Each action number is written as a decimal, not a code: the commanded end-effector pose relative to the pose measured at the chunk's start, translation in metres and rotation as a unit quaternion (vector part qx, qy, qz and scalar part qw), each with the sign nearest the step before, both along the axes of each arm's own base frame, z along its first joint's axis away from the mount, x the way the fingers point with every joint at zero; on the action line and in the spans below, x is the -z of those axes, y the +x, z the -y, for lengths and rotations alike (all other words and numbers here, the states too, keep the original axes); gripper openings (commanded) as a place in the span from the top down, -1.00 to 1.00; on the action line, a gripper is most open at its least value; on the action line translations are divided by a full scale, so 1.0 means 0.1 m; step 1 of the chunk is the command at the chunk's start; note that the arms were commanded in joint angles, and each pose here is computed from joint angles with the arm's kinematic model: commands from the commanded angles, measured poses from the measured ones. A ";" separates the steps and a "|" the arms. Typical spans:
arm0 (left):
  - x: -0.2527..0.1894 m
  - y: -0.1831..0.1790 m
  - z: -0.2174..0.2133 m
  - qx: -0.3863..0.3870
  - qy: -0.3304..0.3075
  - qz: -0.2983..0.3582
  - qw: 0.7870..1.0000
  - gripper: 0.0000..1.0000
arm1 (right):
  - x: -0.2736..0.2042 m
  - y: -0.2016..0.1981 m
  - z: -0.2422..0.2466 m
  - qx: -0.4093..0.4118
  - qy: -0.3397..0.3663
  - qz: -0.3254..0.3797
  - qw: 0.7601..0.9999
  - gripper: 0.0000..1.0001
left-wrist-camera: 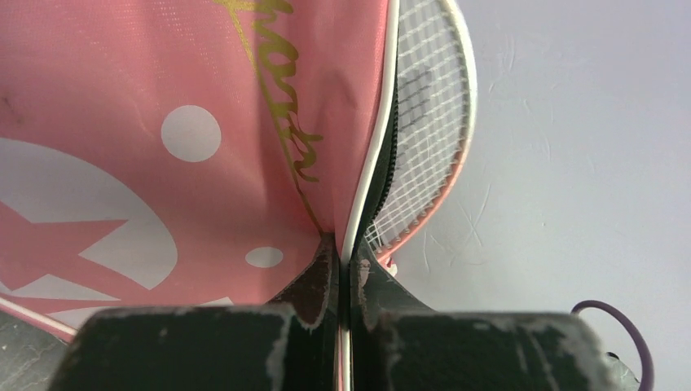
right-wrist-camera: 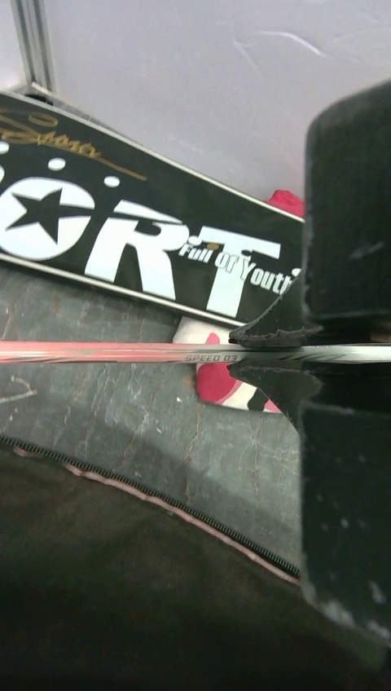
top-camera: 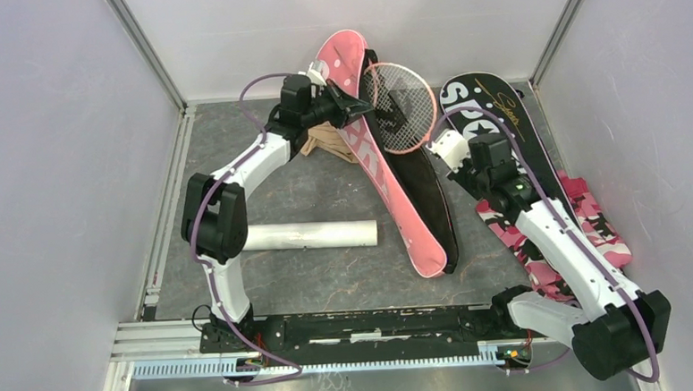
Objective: Pack up the badminton gear
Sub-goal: Place the racket in the racket bag, then adjust the racket bag at the center of the board.
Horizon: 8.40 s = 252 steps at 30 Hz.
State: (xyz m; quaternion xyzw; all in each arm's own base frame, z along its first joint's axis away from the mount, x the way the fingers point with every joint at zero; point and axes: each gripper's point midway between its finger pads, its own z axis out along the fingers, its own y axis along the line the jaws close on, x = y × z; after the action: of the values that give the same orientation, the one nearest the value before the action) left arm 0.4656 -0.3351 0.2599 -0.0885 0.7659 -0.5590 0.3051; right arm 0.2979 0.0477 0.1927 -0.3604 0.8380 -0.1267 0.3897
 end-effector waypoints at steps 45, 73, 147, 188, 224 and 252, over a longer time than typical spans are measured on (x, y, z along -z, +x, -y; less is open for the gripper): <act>-0.11 -0.49 0.40 0.088 -0.118 -0.007 0.989 0.96 | 0.34 0.60 -1.71 -0.144 0.216 -0.079 0.963 0.38; -0.38 -0.53 0.36 0.113 -0.110 0.096 0.983 0.96 | 1.18 -0.71 -1.11 -0.206 0.213 -0.246 0.923 -0.48; -0.18 -0.30 0.23 0.061 -0.168 0.002 0.984 0.96 | 0.45 -0.26 -1.10 -0.204 0.201 -0.116 0.951 -0.65; 0.03 -0.36 0.30 0.055 -0.008 0.051 0.997 0.60 | 0.29 0.37 -1.21 -0.206 0.335 -0.153 0.907 1.00; -0.26 -0.82 -0.02 0.268 0.325 0.548 0.723 -0.39 | 0.30 -0.03 -0.95 -0.387 0.203 -0.222 0.872 1.00; -0.02 -0.58 0.41 0.345 0.481 0.684 0.426 -0.48 | 0.38 -0.36 -0.95 -0.429 0.211 -0.249 0.842 1.00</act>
State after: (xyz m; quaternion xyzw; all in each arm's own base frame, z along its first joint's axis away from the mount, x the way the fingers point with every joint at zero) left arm 0.3955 -0.3734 0.2427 0.7344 0.4606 -0.0783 0.4923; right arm 0.2805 0.1350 0.1479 -0.5848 0.7175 0.2931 0.2393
